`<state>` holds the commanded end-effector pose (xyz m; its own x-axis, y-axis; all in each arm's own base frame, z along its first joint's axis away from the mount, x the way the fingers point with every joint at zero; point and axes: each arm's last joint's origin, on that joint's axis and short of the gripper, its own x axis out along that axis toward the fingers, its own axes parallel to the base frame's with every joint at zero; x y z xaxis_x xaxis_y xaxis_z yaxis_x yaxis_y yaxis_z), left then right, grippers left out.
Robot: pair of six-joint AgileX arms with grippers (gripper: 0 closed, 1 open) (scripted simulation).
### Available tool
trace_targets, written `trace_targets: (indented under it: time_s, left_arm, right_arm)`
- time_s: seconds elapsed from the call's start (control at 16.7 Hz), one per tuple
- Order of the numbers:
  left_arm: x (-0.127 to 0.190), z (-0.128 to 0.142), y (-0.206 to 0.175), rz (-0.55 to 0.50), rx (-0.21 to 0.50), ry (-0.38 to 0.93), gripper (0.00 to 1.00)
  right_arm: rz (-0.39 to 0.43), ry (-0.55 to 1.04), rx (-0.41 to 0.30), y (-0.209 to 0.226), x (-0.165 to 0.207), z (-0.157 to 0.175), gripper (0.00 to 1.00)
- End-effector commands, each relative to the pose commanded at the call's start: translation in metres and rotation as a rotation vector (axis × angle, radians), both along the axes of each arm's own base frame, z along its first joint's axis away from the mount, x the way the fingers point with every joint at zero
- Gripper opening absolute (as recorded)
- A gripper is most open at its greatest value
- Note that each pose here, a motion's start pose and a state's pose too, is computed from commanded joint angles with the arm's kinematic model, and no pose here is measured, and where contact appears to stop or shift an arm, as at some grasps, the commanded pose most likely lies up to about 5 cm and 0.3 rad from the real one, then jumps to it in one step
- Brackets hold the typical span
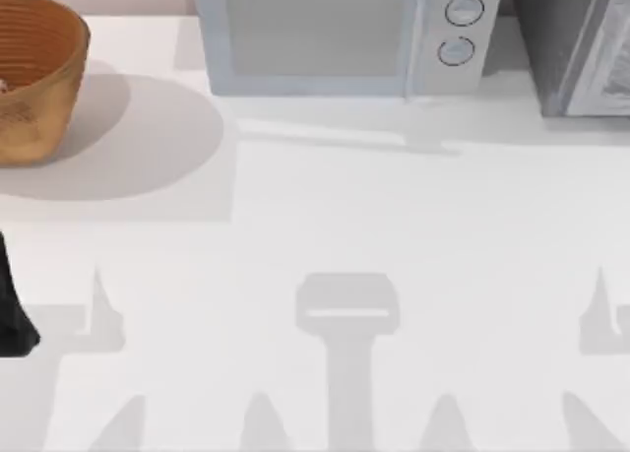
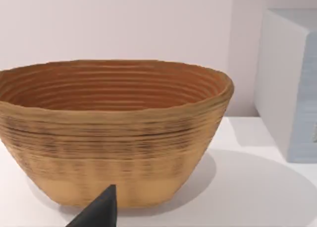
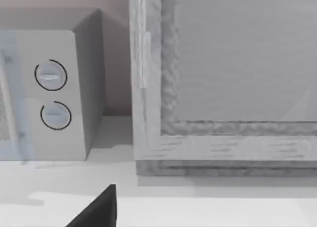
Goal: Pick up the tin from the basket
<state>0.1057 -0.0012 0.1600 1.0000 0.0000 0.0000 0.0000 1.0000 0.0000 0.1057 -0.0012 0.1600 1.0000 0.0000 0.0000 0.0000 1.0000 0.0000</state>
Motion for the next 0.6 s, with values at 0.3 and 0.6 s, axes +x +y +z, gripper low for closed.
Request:
trace_targets:
  time_s: [0.3,0.6]
  left_arm:
    - [0.0,0.009,0.001,0.012,0.005,0.029,1.0]
    - [0.01,0.056,0.006,0.048,0.024,0.167,1.0]
  right_arm:
    - [0.0,0.0,0.0,0.0,0.0,0.0,1.0]
    - [0.0,0.0,0.0,0.0,0.0,0.0,1.0]
